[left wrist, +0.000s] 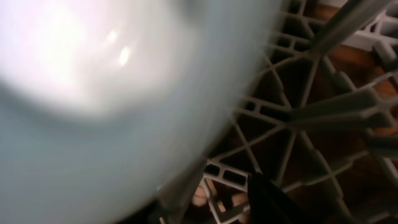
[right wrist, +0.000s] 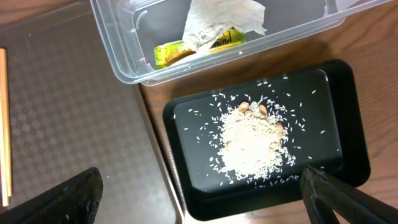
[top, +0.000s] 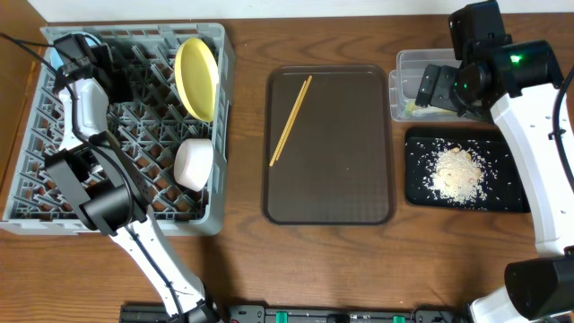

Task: Sort waste into correct bins and load items into the dishwasher

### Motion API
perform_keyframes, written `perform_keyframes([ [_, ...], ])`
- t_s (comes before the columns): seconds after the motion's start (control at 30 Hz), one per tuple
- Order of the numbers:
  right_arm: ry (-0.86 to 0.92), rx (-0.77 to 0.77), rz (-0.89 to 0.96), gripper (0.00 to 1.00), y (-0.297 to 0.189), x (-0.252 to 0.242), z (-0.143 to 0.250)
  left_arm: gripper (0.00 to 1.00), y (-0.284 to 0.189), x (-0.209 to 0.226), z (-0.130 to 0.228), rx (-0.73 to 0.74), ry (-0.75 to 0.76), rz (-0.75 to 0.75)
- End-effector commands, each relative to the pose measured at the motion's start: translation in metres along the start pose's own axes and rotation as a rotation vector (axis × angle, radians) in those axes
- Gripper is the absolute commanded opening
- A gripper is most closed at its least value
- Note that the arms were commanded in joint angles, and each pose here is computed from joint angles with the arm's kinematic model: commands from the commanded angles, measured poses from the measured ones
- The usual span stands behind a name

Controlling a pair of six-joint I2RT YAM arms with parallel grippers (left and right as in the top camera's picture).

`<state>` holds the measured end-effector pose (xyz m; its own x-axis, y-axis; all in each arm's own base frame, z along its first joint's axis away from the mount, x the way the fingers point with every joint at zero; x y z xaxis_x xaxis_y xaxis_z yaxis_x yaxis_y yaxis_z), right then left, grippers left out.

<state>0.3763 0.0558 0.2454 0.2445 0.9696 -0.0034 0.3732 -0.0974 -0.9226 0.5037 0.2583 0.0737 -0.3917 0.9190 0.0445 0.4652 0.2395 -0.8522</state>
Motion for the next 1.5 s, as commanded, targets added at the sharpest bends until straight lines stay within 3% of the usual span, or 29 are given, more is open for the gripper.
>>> perform_keyframes([
  [0.0, 0.01, -0.015, 0.004, 0.99, -0.005, -0.002, -0.002, 0.5, 0.041, -0.018, 0.078, 0.247, -0.047, 0.103],
  [0.27, 0.01, -0.015, 0.004, 0.99, -0.005, -0.002, -0.002, 0.47, 0.017, -0.016, 0.053, 0.179, -0.095, 0.095],
  [0.4, 0.01, -0.015, 0.004, 0.99, -0.005, -0.002, -0.002, 0.36, -0.019, -0.014, 0.019, 0.066, -0.097, 0.097],
  [0.67, 0.01, -0.015, 0.004, 0.99, -0.005, -0.002, -0.002, 0.36, -0.094, -0.008, -0.037, -0.152, -0.097, 0.087],
  [0.87, 0.01, -0.015, 0.004, 0.99, -0.005, -0.002, -0.002, 0.37, -0.126, 0.012, -0.068, -0.303, -0.196, 0.073],
  [1.0, 0.01, -0.015, 0.004, 0.99, -0.005, -0.002, -0.002, 0.39, -0.12, 0.031, -0.074, -0.34, -0.229, 0.054],
  [1.2, 0.01, -0.015, 0.004, 0.99, -0.005, -0.002, -0.002, 0.5, -0.083, 0.066, -0.067, -0.336, -0.307, 0.018],
  [1.33, 0.01, -0.015, 0.004, 0.99, -0.005, -0.002, -0.002, 0.49, -0.064, 0.094, -0.067, -0.373, -0.462, 0.012],
  [1.47, 0.01, -0.015, 0.004, 0.99, -0.005, -0.002, -0.002, 0.49, -0.049, 0.101, -0.065, -0.381, -0.494, 0.014],
])
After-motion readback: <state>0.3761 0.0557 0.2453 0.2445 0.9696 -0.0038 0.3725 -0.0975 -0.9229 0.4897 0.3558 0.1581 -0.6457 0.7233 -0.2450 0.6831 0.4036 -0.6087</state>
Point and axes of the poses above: each gripper's point midway between its finger pads, its own y axis out along the fingers, its own x axis along the line the jaws close on, z = x × y, the point moved 2 cm from there along -y, back along the fingers, and after that the axes turned 5 degrees about -y, right-handed, at the moved point
